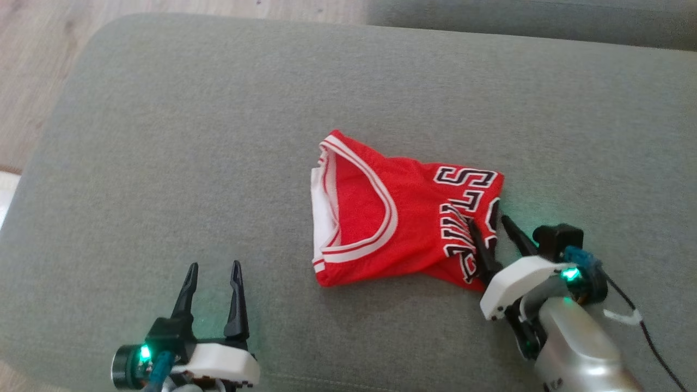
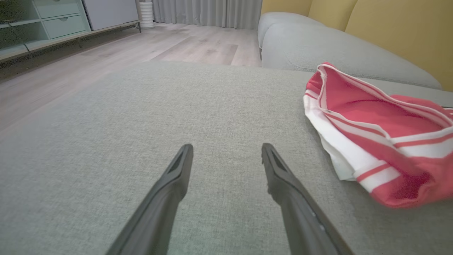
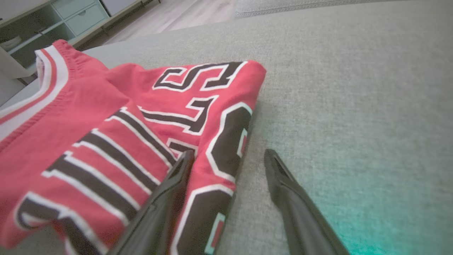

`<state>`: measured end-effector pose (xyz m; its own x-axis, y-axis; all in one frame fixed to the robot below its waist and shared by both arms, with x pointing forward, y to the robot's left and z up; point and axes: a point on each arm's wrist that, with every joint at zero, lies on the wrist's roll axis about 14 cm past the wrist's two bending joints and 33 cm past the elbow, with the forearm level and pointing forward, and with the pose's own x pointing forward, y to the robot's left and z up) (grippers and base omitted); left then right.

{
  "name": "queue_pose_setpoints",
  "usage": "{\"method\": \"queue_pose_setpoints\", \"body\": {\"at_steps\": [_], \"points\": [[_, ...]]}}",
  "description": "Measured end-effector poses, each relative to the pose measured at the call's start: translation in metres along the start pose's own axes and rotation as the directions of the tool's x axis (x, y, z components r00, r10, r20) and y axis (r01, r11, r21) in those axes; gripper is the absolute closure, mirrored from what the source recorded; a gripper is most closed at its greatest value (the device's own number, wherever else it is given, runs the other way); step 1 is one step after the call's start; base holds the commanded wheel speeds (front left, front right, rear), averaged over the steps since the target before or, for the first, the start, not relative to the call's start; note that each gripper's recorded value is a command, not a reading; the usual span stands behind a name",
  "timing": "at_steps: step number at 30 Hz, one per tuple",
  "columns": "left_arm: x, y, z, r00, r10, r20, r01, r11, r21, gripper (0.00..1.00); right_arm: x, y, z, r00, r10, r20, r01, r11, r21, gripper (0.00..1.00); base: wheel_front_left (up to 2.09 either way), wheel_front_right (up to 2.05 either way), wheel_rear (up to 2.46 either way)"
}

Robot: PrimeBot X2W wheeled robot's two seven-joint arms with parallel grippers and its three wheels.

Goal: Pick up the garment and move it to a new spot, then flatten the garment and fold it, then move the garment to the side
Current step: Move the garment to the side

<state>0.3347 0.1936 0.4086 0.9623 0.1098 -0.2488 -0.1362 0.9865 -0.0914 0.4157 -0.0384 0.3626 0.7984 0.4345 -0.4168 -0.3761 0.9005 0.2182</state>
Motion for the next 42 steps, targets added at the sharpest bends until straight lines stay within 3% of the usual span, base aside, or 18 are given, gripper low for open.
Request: {"method": "queue_pose_setpoints", "body": {"at_steps": [2,3,12,17,21,23,33,37,42], "points": [[-0.002,0.005,-0.002,1.000,0.015,-0.006,-0.015,1.000,-0.002,0.00,0.007,0.002,0.003,1.000,0.009,0.005,-0.009,1.000,-0.007,0.79,0.00,0.00,0.00],[-0.002,0.005,-0.003,1.000,0.018,-0.011,-0.018,1.000,-0.005,0.00,0.009,0.002,0.007,1.000,0.012,0.015,-0.012,1.000,-0.008,1.00,0.00,0.00,0.00],[0.011,-0.035,-0.002,0.993,-0.115,-0.010,0.115,0.993,0.006,0.00,-0.008,-0.023,0.027,0.991,-0.074,0.110,0.067,0.995,0.072,1.00,0.00,0.00,0.00],[0.029,-0.089,0.004,0.963,-0.270,-0.001,0.270,0.963,0.021,0.00,-0.039,-0.056,0.048,0.964,-0.173,0.201,0.155,0.983,0.102,1.00,0.00,0.00,0.00],[0.041,-0.142,0.010,0.912,-0.410,0.011,0.409,0.912,0.032,0.00,-0.075,-0.087,0.042,0.934,-0.281,0.221,0.255,0.957,0.141,1.00,0.00,0.00,0.00],[0.043,-0.176,0.007,0.869,-0.496,-0.002,0.495,0.868,0.033,0.00,-0.104,-0.109,0.037,0.901,-0.368,0.231,0.331,0.926,0.183,1.00,0.00,0.00,0.00],[0.035,-0.255,-0.016,0.728,-0.683,-0.067,0.686,0.727,0.040,0.00,-0.175,-0.157,0.032,0.784,-0.564,0.257,0.507,0.822,0.259,1.00,0.00,0.00,0.00],[0.037,-0.260,-0.028,0.712,-0.696,-0.095,0.701,0.712,0.034,0.00,-0.178,-0.172,0.039,0.766,-0.588,0.261,0.550,0.809,0.206,1.00,0.00,0.00,0.00],[0.042,-0.257,-0.031,0.713,-0.694,-0.101,0.699,0.714,0.031,0.00,-0.173,-0.205,0.103,0.749,-0.558,0.358,0.589,0.808,0.028,1.00,0.00,0.00,0.00]]}}
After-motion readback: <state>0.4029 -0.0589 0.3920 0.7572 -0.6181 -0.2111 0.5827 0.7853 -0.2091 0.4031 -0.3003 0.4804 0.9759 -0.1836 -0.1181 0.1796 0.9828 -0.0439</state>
